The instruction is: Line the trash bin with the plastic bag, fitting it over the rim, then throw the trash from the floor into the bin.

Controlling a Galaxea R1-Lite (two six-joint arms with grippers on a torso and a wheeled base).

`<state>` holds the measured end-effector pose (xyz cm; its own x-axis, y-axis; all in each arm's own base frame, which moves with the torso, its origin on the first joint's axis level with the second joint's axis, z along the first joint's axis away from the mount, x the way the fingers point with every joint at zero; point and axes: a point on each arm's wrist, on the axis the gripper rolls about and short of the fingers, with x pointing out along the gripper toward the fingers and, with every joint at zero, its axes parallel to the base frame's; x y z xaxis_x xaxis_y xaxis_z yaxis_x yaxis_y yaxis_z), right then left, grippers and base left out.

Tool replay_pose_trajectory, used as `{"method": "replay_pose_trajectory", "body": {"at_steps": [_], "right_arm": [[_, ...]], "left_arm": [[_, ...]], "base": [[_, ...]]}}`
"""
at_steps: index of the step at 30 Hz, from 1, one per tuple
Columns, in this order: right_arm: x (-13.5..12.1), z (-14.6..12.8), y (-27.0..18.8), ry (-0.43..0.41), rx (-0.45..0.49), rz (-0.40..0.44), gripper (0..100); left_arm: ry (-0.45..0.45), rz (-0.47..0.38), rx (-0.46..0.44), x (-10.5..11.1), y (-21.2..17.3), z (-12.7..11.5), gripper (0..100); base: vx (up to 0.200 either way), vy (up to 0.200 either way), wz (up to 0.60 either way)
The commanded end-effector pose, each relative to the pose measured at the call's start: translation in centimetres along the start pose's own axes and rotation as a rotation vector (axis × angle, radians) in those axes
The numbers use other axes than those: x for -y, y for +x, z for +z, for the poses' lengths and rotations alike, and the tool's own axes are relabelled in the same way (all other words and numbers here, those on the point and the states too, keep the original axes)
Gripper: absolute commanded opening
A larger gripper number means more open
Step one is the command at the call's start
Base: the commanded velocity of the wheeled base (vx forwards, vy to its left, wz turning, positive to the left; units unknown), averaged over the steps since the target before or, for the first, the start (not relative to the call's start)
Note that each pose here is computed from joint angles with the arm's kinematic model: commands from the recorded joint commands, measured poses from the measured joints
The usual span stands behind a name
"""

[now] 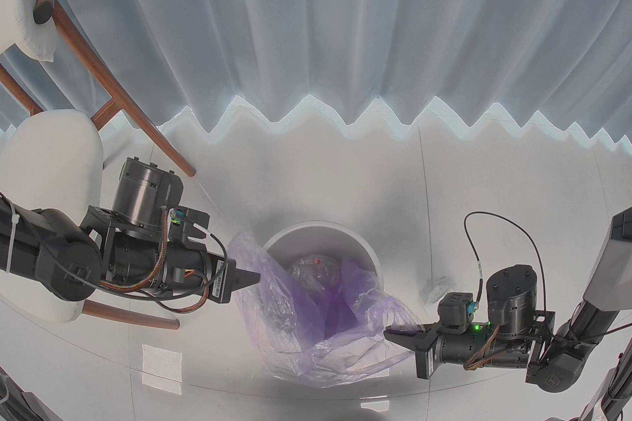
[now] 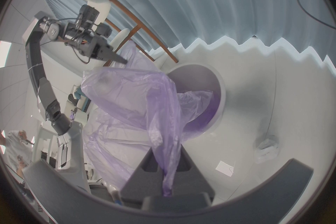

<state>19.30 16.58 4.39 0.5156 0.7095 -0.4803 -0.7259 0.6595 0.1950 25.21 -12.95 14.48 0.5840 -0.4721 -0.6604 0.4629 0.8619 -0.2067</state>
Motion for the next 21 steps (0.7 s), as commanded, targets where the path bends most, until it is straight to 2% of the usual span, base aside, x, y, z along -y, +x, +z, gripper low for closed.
{"method": "replay_pose_trajectory", "body": {"at_steps": [1, 5, 8, 9, 11, 17, 21], "right_arm": [[1.7, 1.0, 0.6, 0.023, 0.044, -0.049, 0], [3.9, 2.5, 1.0, 0.043, 0.108, -0.106, 0], [4.9, 3.0, 1.2, 0.050, 0.130, -0.131, 0], [5.5, 3.1, 1.4, 0.058, 0.131, -0.144, 0], [5.6, 2.9, 1.5, 0.060, 0.126, -0.146, 0], [5.2, 1.2, 1.1, 0.072, 0.054, -0.120, 0], [5.4, -0.8, 1.5, 0.092, -0.025, -0.127, 0]], "left_arm": [[-0.001, 0.026, 0.019, 0.0, -1.4, -0.5, 0], [0.003, 0.040, 0.016, 0.2, -2.8, -1.8, 0], [0.013, 0.064, -0.037, 0.4, -2.7, -3.7, 0], [0.027, 0.068, -0.086, 0.8, -2.5, -5.2, 0], [0.035, 0.066, -0.131, 0.9, -2.3, -6.4, 0], [0.067, 0.048, -0.217, 1.5, -2.1, -8.8, 0], [0.090, 0.074, -0.294, 1.8, -0.4, -9.7, 0]], "base": [[0.000, 0.000, 0.00], [0.000, 0.000, 0.00], [0.000, 0.000, 0.00], [0.000, 0.000, 0.00], [0.000, 0.000, 0.00], [0.000, 0.000, 0.00], [0.000, 0.000, 0.00]]}}
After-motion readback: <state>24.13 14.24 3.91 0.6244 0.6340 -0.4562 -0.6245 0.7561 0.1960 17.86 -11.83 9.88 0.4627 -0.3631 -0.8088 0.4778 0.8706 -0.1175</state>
